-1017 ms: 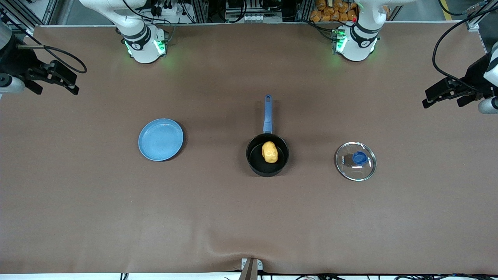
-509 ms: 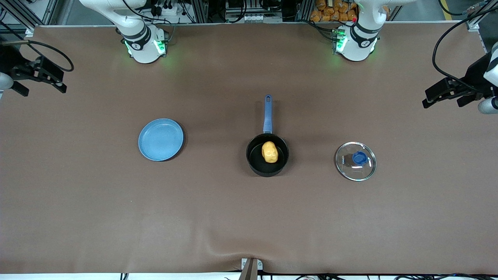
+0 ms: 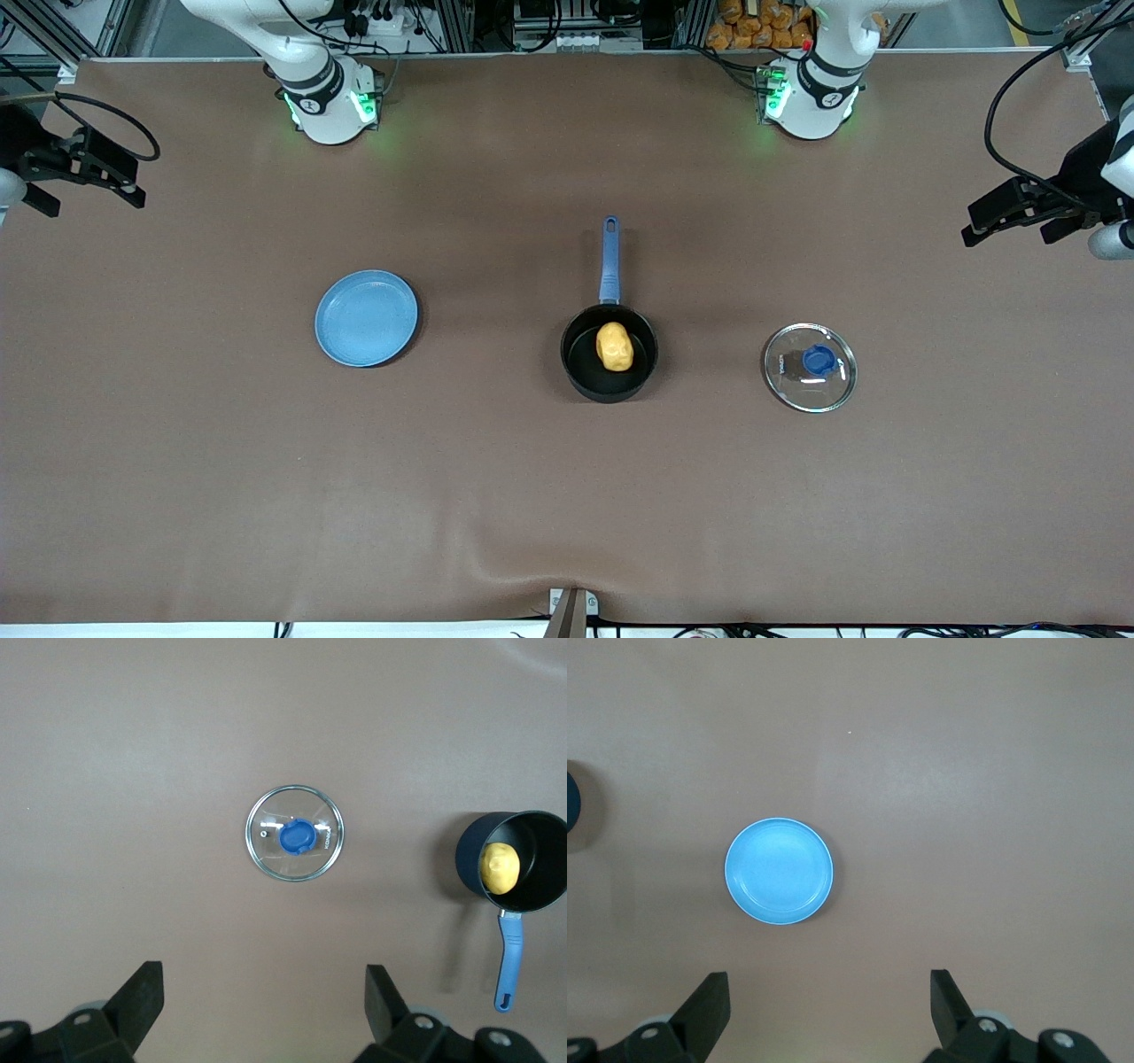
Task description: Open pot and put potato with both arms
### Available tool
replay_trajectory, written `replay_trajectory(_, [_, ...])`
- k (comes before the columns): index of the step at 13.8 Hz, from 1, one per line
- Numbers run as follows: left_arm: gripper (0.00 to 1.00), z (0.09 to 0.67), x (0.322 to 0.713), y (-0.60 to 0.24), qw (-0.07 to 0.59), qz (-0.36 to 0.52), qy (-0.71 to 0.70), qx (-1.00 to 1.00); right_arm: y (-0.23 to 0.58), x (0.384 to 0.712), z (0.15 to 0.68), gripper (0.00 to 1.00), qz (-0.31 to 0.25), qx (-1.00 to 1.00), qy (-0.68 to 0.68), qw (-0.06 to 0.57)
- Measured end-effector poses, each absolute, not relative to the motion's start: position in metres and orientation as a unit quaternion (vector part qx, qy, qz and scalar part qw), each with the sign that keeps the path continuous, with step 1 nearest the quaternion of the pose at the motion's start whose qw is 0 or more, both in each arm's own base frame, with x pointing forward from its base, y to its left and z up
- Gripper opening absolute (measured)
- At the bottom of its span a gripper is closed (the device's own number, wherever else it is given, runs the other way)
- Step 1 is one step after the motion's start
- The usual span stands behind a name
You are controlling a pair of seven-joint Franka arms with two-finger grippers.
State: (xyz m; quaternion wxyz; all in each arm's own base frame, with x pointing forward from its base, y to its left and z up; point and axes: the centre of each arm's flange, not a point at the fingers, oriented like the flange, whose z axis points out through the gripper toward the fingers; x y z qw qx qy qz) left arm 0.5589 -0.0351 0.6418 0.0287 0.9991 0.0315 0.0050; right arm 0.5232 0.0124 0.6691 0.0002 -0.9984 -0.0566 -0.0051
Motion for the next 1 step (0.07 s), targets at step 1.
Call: replay_trajectory(1, [1.00, 0.6418, 0.5589, -0.0351, 0.029, 0.005, 0.032, 0.999, 0.0124, 0.5231, 0.6690, 1.00, -0.004, -0.998, -0.057, 0.000])
